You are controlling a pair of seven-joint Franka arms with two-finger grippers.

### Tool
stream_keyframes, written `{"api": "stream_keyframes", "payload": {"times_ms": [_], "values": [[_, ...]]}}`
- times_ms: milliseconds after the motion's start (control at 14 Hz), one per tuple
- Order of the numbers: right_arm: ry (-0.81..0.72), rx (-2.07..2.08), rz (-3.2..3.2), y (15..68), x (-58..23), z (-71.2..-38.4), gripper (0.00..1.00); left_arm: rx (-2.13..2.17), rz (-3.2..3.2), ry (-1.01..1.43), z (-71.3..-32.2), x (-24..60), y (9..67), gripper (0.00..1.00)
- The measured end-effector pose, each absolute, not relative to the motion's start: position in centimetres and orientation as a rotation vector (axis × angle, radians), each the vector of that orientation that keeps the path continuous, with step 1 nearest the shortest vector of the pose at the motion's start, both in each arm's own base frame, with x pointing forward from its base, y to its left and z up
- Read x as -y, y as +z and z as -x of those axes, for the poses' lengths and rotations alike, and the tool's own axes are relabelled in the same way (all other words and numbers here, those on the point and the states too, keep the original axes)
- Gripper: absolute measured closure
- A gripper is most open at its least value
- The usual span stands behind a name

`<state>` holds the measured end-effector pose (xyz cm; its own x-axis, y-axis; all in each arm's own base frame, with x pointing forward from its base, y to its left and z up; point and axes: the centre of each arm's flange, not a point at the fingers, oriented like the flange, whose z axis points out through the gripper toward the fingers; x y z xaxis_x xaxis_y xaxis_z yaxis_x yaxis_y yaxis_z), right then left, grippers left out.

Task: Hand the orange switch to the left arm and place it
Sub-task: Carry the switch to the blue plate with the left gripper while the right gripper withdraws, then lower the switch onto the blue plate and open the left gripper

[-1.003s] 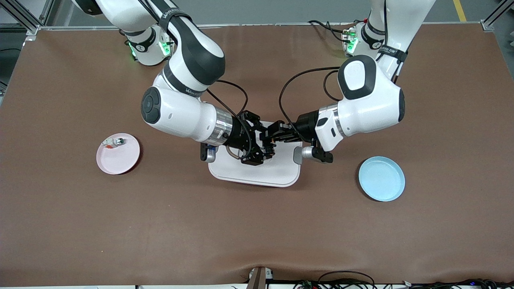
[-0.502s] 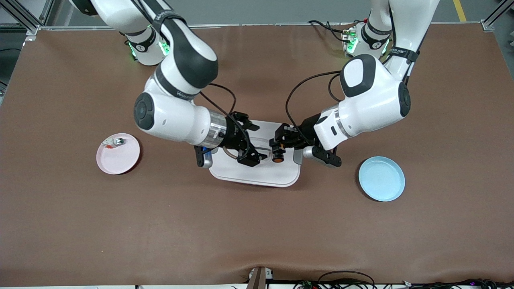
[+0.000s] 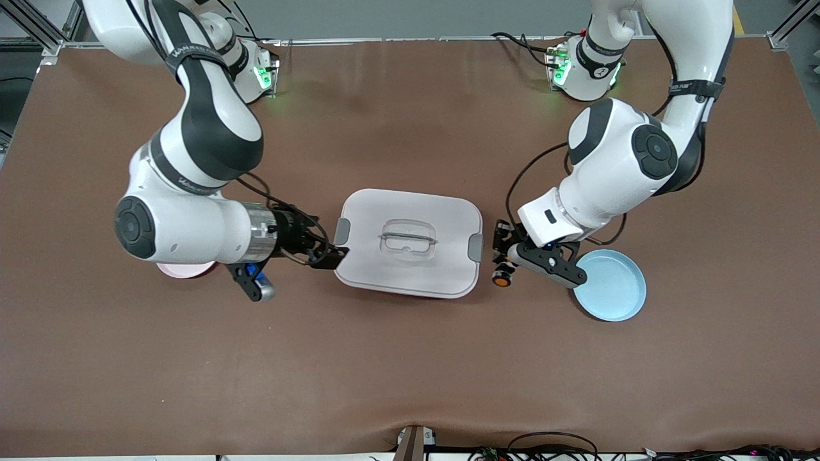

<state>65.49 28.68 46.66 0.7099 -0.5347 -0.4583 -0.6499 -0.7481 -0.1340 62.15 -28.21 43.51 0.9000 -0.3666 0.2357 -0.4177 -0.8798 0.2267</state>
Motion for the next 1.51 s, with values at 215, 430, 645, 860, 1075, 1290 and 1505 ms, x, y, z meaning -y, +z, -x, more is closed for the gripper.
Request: {"api": "stream_keyframes", "payload": {"times_ms": [215, 430, 645, 860, 1075, 1290, 1505], "values": [[0.547, -0.676, 2.807, 47.2, -23.7, -65.6, 0.00, 0.860, -2.830, 0.205, -62.7, 25.2, 41.7, 0.67], [0.556, -0.460, 2.902, 48.3, -17.4, -65.8, 0.00, 1.145, -2.787, 0.157, -63.7, 21.3, 40.5, 0.67], [0.579, -0.247, 2.998, 49.1, -11.2, -65.7, 0.00, 1.452, -2.693, 0.109, -64.5, 16.9, 38.9, 0.67], [0.550, -0.076, 3.056, 50.9, -6.8, -65.4, 0.00, 1.669, -2.577, 0.045, -64.6, 13.3, 36.3, 0.67], [0.590, -0.006, 3.058, 52.1, -2.9, -64.5, 0.00, 1.852, -2.498, 0.018, -65.0, 10.9, 33.4, 0.67], [0.606, 0.020, 3.068, 53.4, -0.5, -63.7, 0.00, 1.927, -2.445, 0.047, -65.1, 9.3, 29.4, 0.67], [0.593, 0.006, 3.066, 54.5, 0.7, -63.2, 0.00, 2.033, -2.376, 0.106, -64.1, 7.3, 25.1, 0.67]]}}
